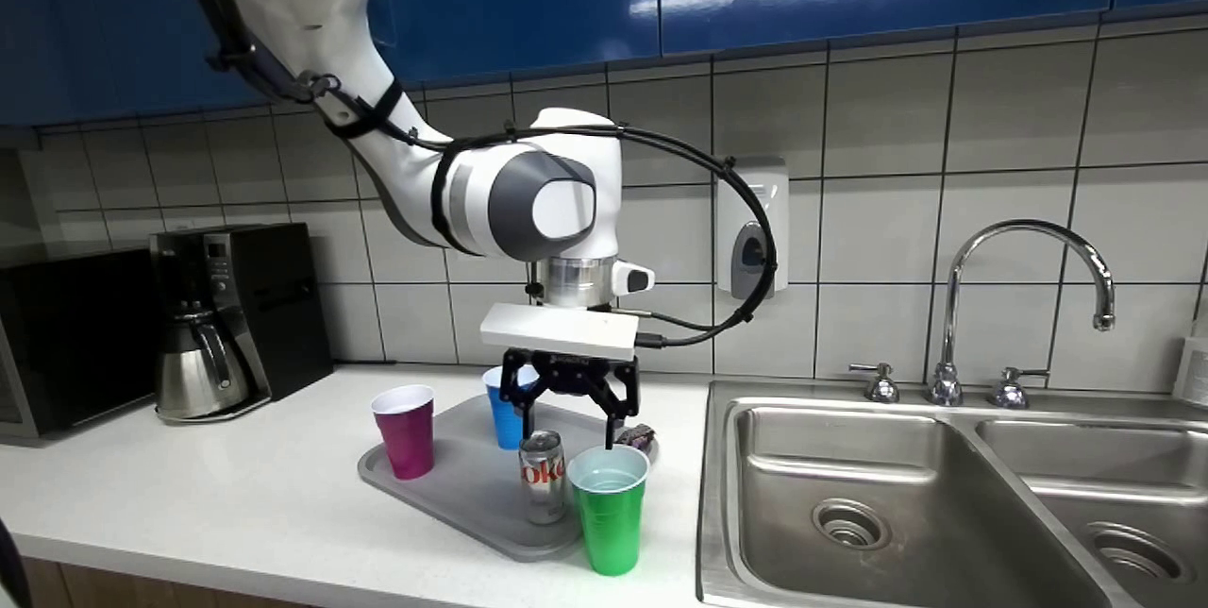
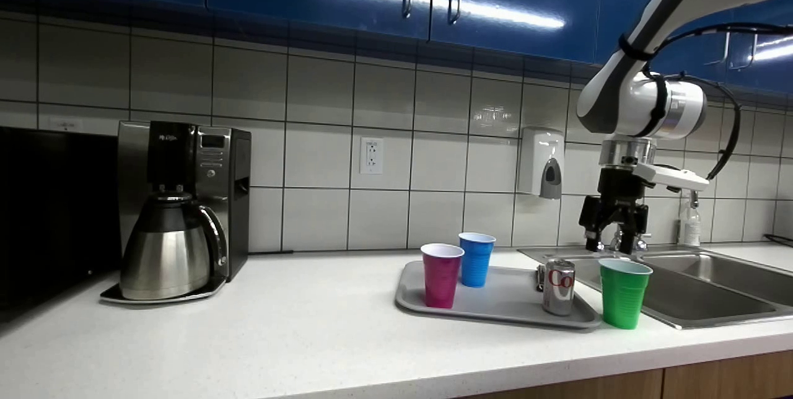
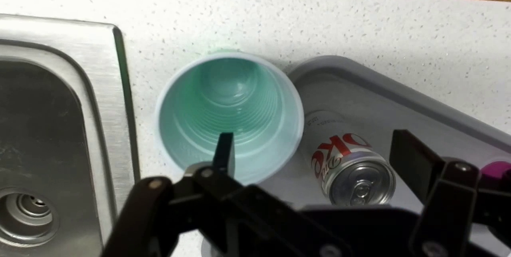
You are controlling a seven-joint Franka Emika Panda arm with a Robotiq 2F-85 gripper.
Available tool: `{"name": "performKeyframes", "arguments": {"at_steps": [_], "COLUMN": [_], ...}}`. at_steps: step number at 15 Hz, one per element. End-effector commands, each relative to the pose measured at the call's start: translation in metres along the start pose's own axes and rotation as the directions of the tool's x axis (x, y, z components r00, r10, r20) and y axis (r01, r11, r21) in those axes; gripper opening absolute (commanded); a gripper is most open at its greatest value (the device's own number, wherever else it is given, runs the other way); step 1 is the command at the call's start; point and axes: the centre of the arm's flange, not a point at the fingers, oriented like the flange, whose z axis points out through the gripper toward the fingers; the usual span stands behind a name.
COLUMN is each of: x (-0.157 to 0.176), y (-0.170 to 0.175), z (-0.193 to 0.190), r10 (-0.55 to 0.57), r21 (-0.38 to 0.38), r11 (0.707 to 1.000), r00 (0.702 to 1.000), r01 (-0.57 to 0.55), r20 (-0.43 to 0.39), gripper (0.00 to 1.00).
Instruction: Put the green and purple cup on the grey tray
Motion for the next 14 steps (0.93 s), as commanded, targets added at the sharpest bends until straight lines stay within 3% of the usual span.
{"name": "performKeyframes", "arguments": {"at_steps": [1,14], "x": [-0.015,-0.026], "y": [0.003,-0.002], "z": [-0.005,0.024], "r10": [-0.047,-0.116], "r21": [-0.007,-0.08], "r11": [0.999,0.99], "r00": [0.999,0.993], "r01": [0.047,0.116], "r20": [0.013,-0.001], "gripper": [1.0,1.0]}}
